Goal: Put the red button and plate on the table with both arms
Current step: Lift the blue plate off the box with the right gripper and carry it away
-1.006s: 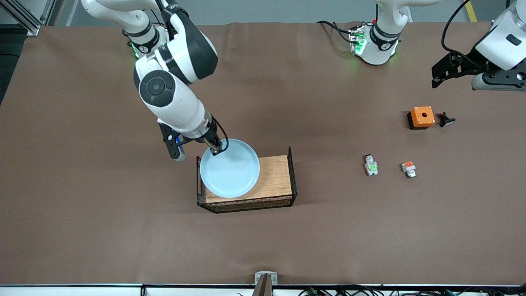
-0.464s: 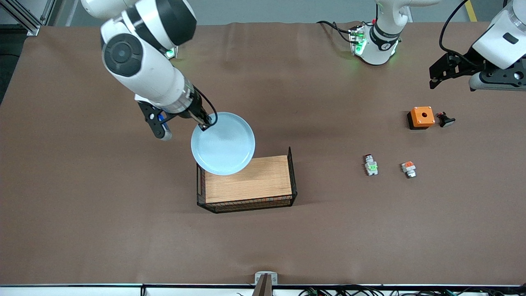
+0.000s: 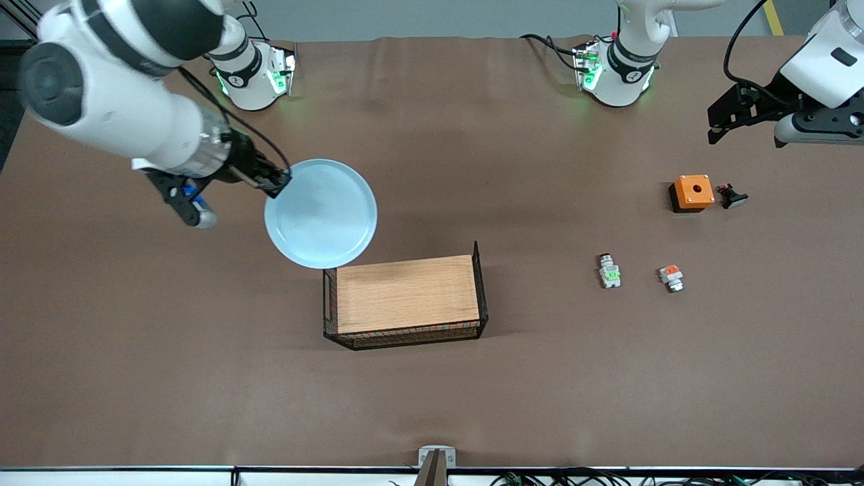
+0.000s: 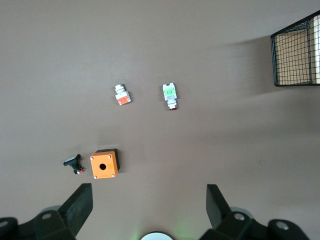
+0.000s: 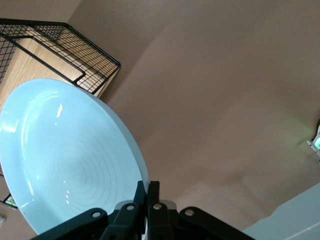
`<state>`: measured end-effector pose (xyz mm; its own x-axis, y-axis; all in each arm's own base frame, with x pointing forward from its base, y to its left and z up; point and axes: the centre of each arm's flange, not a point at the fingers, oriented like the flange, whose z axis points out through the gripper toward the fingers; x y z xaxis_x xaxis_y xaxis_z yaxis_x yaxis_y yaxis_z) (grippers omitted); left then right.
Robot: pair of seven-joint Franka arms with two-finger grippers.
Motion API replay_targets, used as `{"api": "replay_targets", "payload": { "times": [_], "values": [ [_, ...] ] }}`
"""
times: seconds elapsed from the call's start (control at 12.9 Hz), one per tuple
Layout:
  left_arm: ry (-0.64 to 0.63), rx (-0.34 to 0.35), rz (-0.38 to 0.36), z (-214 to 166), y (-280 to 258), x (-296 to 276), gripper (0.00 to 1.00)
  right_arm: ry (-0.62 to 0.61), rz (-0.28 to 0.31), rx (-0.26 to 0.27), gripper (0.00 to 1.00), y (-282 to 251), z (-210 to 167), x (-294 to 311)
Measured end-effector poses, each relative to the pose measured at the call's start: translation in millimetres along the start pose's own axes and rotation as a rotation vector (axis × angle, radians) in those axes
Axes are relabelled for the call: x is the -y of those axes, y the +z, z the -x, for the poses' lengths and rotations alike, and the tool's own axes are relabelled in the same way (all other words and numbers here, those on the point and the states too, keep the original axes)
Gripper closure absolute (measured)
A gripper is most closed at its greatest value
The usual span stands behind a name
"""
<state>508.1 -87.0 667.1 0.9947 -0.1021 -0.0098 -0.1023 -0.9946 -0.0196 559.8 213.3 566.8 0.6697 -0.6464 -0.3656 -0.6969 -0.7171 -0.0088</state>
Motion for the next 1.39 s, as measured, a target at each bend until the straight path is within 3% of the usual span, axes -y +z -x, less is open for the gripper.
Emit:
{"api": "replay_targets", "payload": {
  "times": [0.23,0.85,1.08,1.39],
  "values": [
    [0.000,0.000,0.000,0.0,0.0,0.0,0.00,-0.128,-0.017,0.059,0.96,-18.6,-55.1,-39.5],
    [0.014,0.002,0.000,0.1,0.7,-1.5,0.00,-0.436,-0.079,0.095,0.96,-30.6,-162.7,-123.0],
    [0.072,0.009,0.000,0.5,2.3,-1.6,0.00,-0.551,-0.073,0.072,0.96,-15.7,-202.0,-135.5],
    [0.041,0.009,-0.001,0.7,2.3,-2.4,0.00,-0.690,-0.081,0.041,0.96,17.4,-268.4,-156.2]
  ]
}}
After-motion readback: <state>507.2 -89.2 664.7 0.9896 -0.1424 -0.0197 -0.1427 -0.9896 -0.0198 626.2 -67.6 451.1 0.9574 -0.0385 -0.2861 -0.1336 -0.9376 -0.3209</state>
